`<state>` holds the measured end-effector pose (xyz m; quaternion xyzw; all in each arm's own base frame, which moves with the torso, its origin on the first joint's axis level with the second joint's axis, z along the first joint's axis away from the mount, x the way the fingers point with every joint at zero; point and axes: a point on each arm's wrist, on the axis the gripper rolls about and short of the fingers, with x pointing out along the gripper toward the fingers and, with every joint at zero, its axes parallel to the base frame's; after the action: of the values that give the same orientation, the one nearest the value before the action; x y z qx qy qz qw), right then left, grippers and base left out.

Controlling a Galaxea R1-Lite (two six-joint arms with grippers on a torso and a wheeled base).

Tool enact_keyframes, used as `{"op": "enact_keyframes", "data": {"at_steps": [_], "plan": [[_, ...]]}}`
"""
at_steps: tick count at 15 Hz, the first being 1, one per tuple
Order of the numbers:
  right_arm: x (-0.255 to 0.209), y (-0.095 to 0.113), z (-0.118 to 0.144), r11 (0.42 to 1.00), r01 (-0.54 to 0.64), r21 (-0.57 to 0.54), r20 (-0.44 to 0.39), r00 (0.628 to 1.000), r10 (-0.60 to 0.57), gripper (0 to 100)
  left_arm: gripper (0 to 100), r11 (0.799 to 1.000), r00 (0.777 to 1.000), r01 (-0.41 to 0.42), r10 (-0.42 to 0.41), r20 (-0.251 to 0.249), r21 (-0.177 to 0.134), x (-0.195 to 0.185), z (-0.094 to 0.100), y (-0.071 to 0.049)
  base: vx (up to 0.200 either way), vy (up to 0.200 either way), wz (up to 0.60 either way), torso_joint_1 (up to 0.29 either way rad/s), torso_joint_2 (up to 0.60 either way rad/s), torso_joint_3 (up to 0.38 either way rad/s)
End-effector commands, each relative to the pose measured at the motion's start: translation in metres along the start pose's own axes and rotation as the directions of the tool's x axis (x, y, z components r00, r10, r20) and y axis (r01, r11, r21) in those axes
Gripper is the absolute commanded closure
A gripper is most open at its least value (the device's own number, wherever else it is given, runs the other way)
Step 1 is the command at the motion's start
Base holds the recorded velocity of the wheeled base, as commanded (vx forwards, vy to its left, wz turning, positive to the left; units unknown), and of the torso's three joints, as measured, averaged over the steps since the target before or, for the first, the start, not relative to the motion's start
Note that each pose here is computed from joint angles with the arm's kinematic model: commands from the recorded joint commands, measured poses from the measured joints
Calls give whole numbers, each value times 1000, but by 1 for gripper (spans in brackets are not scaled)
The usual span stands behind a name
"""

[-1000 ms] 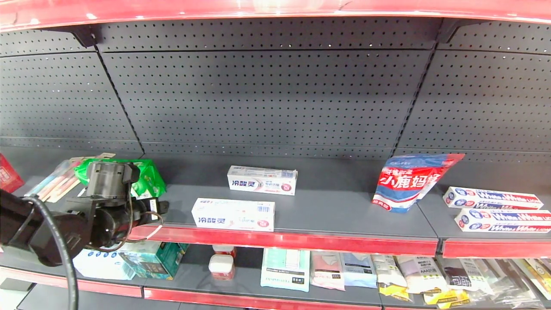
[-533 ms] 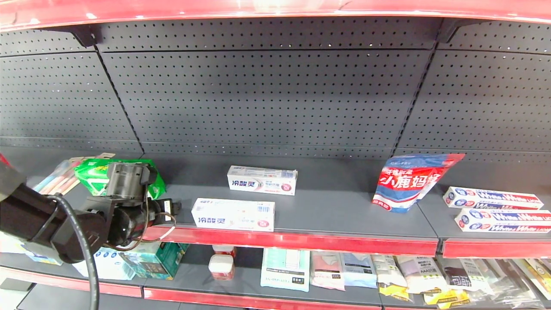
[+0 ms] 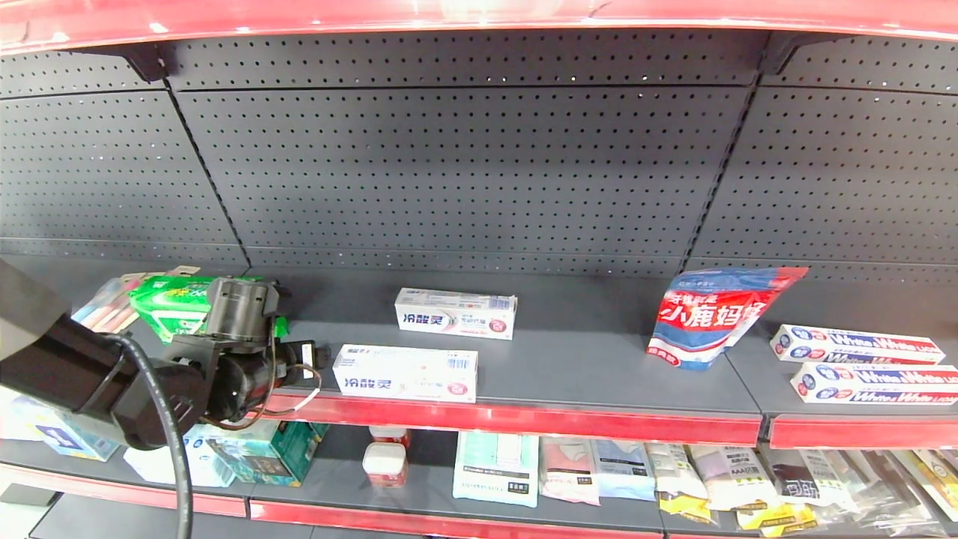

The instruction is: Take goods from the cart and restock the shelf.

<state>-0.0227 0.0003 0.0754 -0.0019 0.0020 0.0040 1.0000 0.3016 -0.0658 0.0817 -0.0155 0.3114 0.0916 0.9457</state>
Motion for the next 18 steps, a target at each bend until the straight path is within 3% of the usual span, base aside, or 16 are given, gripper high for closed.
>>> {"op": "enact_keyframes", "data": {"at_steps": [1, 8, 12, 18], "plan": [[0, 0, 0, 1000, -1, -1, -2, 1000, 1, 0, 0, 1000, 1000, 3, -3, 0, 2, 0, 0, -1, 0, 0, 0, 0, 0, 0], [0, 0, 0, 1000, -1, -1, -2, 1000, 1, 0, 0, 1000, 1000, 2, -2, 0, 6, 2, 0, -4, 0, 0, 0, 0, 0, 0], [0, 0, 0, 1000, -1, -1, -1, 1000, 1, 0, 0, 999, 999, -3, 4, -32, 38, 0, -3, -5, 0, 0, 0, 0, 0, 0], [0, 0, 0, 1000, -1, 1, -2, 1000, 1, 0, 0, 999, 999, 5, -3, -32, 45, -1, -3, -7, 0, 0, 0, 0, 0, 0]]}}
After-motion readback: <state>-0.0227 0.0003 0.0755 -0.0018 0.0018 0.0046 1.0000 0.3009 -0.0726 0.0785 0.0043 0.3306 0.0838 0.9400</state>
